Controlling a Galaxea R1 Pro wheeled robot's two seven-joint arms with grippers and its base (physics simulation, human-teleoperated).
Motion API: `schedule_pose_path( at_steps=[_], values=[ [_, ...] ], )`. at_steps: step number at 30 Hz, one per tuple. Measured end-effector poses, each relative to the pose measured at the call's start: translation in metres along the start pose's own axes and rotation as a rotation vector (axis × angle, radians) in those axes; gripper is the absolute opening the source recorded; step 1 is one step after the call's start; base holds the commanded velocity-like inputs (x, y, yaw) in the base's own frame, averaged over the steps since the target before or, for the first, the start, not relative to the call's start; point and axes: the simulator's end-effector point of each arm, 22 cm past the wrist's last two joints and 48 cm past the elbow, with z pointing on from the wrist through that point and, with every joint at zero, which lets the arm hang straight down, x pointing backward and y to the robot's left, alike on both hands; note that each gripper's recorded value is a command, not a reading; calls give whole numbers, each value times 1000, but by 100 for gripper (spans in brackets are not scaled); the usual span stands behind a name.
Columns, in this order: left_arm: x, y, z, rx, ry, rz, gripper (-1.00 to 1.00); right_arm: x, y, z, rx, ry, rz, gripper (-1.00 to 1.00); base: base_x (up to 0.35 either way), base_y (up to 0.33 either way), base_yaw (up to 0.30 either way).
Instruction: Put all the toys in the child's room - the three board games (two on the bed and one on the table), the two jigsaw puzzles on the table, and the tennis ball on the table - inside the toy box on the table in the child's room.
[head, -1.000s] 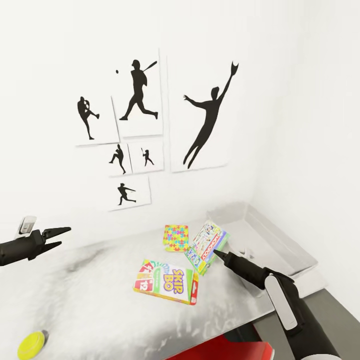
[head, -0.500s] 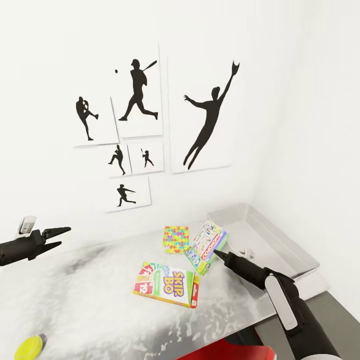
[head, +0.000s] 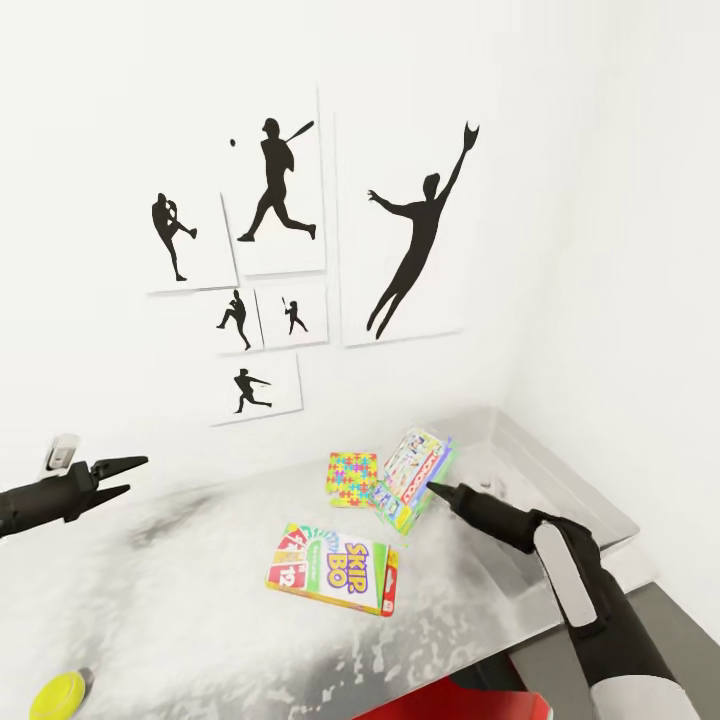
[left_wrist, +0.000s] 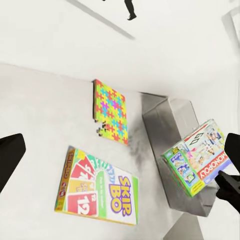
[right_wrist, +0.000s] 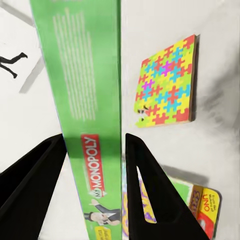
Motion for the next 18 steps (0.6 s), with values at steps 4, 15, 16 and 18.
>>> schedule_pose_path(
  at_steps=[4, 15, 16, 18],
  values=[
    [3, -1, 3, 4, 4, -4, 100, -62, 24, 7, -12, -12, -7, -100, 0, 0, 0],
    [11, 0, 9, 1, 19, -4, 100, -171, -12, 22, 252, 26, 70, -100, 0, 0, 0],
    [12, 0, 10, 2, 22, -5, 100, -176, -23, 18, 282, 32, 84, -100, 0, 0, 0],
    [14, -1, 11, 5, 25, -7, 100, -184, -39, 11, 322, 39, 113, -100, 0, 0, 0]
  ],
)
